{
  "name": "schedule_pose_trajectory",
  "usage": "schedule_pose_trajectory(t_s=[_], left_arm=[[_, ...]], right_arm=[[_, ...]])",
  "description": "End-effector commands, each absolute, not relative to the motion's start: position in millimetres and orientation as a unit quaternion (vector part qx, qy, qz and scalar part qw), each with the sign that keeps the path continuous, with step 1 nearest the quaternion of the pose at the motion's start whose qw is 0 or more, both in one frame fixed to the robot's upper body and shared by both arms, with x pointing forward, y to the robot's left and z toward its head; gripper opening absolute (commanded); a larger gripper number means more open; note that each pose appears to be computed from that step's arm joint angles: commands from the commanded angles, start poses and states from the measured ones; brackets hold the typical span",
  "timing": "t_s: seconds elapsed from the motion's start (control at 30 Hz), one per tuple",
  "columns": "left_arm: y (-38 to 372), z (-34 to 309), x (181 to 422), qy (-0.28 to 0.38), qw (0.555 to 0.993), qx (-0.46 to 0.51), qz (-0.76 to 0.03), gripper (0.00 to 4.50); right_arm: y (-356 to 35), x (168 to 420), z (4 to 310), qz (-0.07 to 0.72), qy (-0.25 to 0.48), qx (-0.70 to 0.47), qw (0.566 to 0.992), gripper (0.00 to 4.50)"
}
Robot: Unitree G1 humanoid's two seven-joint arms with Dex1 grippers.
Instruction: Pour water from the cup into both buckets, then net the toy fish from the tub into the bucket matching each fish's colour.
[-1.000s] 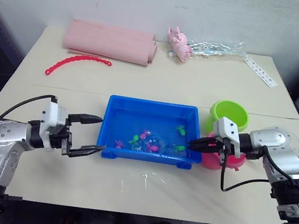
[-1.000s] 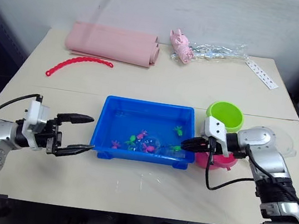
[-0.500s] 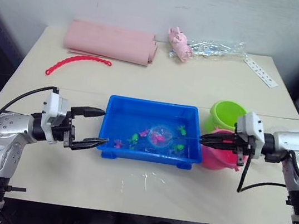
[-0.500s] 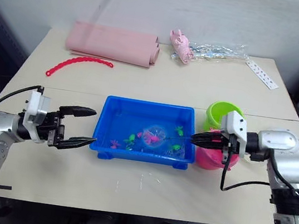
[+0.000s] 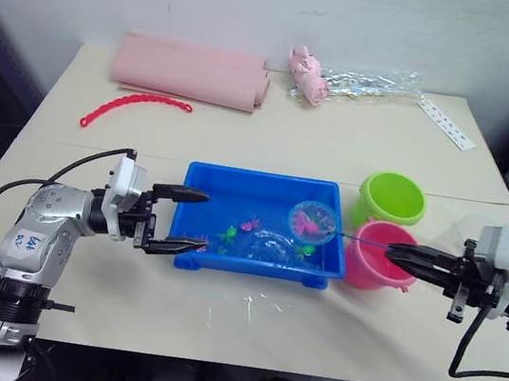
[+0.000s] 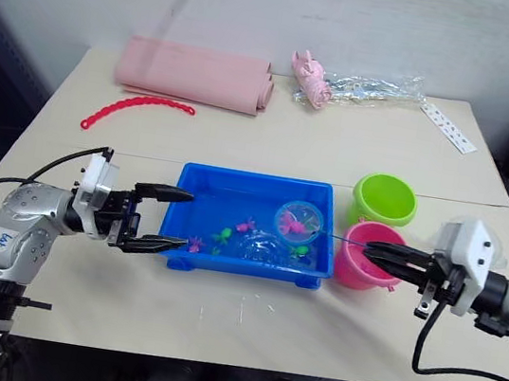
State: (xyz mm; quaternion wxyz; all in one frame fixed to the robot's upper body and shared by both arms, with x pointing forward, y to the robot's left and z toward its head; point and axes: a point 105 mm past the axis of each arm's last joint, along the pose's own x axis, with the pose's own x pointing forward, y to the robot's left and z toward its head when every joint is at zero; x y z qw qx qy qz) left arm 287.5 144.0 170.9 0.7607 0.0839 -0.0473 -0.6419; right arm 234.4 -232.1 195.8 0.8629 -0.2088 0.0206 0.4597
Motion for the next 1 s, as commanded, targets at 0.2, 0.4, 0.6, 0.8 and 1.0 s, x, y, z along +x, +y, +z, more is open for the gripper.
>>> schedule_pose_trajectory(t_s=[0.2, 0.4, 0.6, 0.8, 1.0], left_arm=[[113, 183, 291, -0.083, 0.728, 0.065, -0.677, 4.46], [102, 186, 289, -0.09, 0.719, 0.055, -0.687, 4.46], [101, 181, 288, -0.085, 0.716, 0.052, -0.691, 4.46], [104, 179, 292, -0.088, 0.726, 0.052, -0.68, 4.46], [105, 178, 292, -0.085, 0.73, 0.045, -0.676, 4.46]], right_arm=[[-277, 195, 218, 0.328, 0.018, -0.287, 0.9, 0.0], [-298, 191, 207, 0.263, 0.039, -0.342, 0.901, 0.0], [-306, 197, 187, 0.21, 0.0, -0.424, 0.881, 0.0], [-302, 188, 167, 0.203, -0.029, -0.5, 0.842, 0.0], [-297, 183, 163, 0.191, -0.051, -0.607, 0.77, 0.0]])
